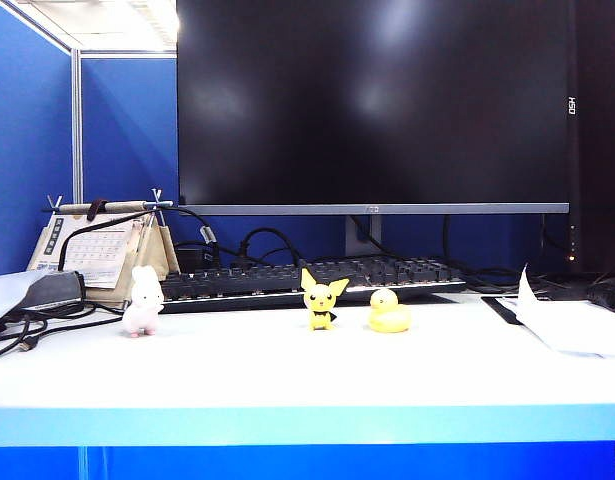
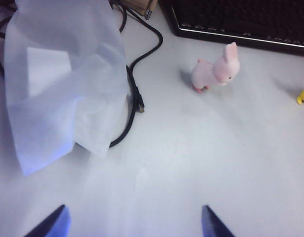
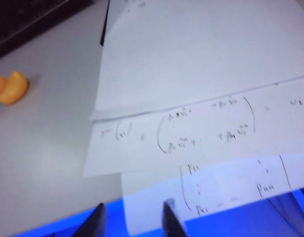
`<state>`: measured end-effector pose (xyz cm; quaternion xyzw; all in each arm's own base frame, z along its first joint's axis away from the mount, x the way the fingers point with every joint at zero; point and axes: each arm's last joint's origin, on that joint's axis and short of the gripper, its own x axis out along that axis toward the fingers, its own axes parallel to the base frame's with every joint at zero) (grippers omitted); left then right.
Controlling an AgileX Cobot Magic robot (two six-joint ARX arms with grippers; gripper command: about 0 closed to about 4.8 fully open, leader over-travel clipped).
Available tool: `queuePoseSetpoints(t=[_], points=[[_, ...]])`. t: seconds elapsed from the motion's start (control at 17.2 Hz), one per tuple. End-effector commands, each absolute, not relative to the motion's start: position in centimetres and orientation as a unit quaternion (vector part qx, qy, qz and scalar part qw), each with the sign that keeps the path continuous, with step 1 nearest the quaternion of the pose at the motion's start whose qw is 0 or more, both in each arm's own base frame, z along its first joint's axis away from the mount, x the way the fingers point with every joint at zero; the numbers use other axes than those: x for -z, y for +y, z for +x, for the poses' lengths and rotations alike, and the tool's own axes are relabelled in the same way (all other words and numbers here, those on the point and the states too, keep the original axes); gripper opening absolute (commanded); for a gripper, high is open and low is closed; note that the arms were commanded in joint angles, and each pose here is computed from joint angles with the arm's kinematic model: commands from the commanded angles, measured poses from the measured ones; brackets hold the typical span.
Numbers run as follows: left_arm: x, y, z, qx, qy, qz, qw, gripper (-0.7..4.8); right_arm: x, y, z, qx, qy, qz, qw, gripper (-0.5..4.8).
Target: Pick up the doll with a different color than the other dolls and place it near you.
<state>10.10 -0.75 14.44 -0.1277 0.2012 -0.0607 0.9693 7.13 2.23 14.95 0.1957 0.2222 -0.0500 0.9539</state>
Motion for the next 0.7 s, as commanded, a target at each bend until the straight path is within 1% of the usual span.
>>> queuePoseSetpoints(t=[0.06,0.64,0.7], points=[[-14.55,-0.73,10.13,0.059,0.198,-0.128,0.97,3.5,-14.72,2.13,6.94,0.057,0.236,0.188,0.952,1.49],[-14.55,-0.73,10.13,0.059,0.198,-0.128,0.97,3.5,-14.72,2.12,6.94,0.058,0.236,0.182,0.953,1.49],[-14.55,-0.73,10.13,0.059,0.198,-0.128,0.97,3.5,-14.97,2.23,7.07,0.047,0.226,0.191,0.954,1.49]])
